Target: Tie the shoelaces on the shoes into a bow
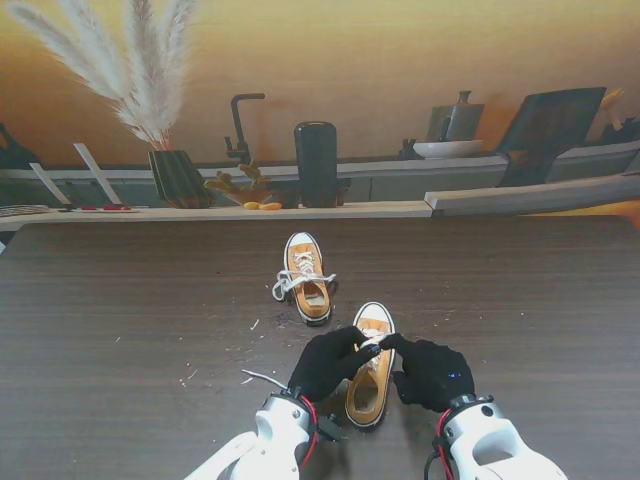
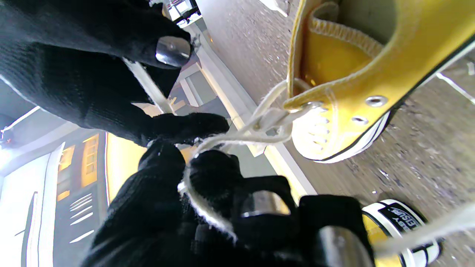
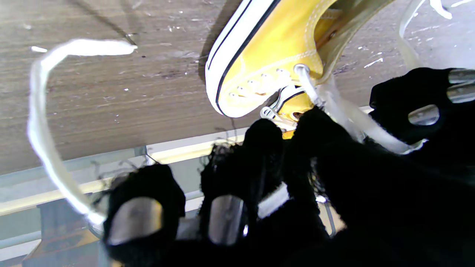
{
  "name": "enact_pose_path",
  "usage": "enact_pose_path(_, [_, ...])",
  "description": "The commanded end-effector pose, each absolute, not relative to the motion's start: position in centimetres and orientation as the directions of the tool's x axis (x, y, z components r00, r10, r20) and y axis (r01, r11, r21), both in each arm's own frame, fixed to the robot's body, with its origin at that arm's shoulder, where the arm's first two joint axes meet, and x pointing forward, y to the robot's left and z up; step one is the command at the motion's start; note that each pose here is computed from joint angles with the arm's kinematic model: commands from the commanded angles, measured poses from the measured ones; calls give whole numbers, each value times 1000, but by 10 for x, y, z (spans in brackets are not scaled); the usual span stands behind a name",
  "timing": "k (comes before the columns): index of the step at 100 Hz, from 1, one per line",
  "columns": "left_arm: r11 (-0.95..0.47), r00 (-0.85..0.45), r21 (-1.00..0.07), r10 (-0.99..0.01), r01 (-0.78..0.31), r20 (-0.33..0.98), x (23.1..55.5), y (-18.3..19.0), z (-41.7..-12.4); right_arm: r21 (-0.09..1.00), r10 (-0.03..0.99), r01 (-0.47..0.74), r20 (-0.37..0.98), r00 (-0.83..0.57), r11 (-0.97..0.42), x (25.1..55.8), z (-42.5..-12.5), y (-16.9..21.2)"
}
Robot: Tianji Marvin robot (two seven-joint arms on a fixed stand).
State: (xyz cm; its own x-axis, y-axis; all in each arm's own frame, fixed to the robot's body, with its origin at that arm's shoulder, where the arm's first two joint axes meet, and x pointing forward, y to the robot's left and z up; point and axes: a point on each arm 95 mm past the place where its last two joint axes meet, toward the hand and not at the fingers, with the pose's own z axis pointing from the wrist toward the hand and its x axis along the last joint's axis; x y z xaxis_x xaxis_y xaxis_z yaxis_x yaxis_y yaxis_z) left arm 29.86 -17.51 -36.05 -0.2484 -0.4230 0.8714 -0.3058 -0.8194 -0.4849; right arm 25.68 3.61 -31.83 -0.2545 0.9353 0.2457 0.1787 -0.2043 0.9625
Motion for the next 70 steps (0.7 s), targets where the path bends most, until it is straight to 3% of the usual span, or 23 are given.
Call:
enact_pose_path(1, [-815, -253, -485, -419, -318, 872, 298, -177, -358, 959, 935, 195, 252, -248, -206, 256, -324, 36])
enact_pose_path(33, [-813, -267, -481, -409, -327, 873, 297, -175, -358, 968, 936, 142, 238, -258, -206, 264, -329, 40])
enact_pose_path(70, [-802, -283, -480, -397, -356, 873, 296, -171, -357, 933, 898, 50, 356, -260, -355, 281, -350, 38])
